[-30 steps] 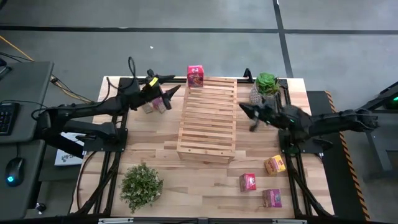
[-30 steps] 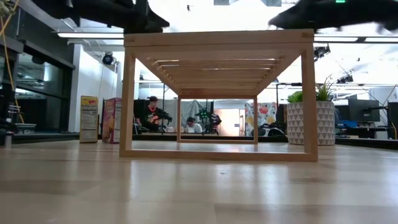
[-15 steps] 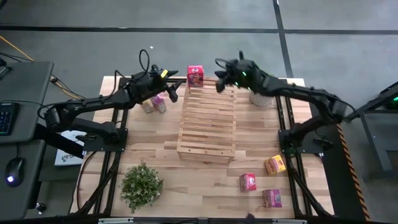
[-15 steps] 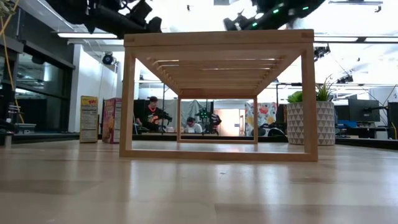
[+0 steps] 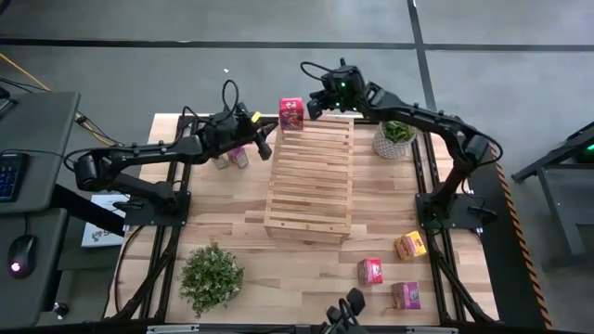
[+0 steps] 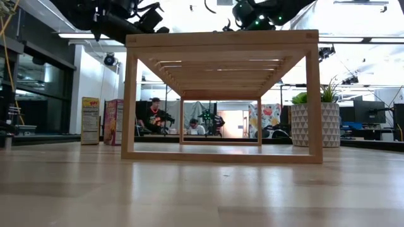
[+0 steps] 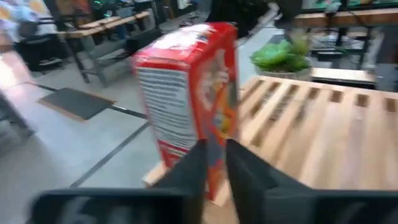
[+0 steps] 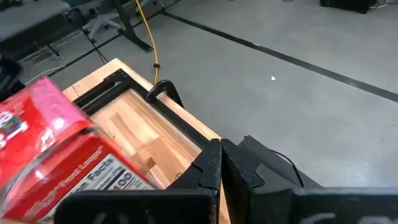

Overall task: Stack cereal on shelf
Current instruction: Put the top red cereal box on the shelf

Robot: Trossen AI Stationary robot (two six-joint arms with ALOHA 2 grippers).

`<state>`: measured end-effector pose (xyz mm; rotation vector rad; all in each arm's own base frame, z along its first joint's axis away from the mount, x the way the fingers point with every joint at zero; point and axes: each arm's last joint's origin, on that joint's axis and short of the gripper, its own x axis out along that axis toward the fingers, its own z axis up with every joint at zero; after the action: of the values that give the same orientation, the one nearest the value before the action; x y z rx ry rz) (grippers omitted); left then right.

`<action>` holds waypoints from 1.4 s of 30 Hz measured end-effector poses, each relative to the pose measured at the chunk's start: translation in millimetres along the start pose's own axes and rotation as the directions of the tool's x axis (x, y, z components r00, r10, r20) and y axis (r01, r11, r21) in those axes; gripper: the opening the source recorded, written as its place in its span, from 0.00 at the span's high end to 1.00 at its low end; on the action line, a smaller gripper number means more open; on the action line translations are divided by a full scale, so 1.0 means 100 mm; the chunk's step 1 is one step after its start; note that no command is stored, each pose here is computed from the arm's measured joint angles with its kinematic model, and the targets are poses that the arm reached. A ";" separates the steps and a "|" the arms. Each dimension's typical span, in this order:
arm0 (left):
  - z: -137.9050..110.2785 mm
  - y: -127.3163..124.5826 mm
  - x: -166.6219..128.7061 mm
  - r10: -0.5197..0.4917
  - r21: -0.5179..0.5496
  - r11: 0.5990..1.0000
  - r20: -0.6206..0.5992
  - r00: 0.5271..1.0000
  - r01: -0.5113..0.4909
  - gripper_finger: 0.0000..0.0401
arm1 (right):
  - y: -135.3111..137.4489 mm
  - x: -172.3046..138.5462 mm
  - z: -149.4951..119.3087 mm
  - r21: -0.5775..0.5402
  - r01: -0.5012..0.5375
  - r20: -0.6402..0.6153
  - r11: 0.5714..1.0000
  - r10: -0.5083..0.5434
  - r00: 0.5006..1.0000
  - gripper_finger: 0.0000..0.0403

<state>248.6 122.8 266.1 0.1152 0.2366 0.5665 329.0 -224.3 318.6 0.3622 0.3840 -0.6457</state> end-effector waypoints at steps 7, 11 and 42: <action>0.02 -0.05 0.00 -0.086 -0.036 0.996 0.025 0.996 0.087 0.98 | -0.10 0.00 0.02 0.017 -0.053 -0.017 0.998 0.053 0.998 1.00; 0.02 -0.06 0.00 -0.117 -0.048 0.992 0.041 0.992 0.119 0.99 | -0.09 0.00 0.03 0.017 -0.069 -0.006 0.997 0.069 0.998 1.00; -0.21 0.21 0.28 -0.043 -0.117 0.992 0.014 0.999 0.045 1.00 | 0.00 0.23 -0.08 0.089 -0.281 -0.040 0.956 0.285 0.958 1.00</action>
<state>255.7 156.7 244.1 -0.0008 0.1942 0.5344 343.4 -232.6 301.4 0.5033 0.3474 -0.3720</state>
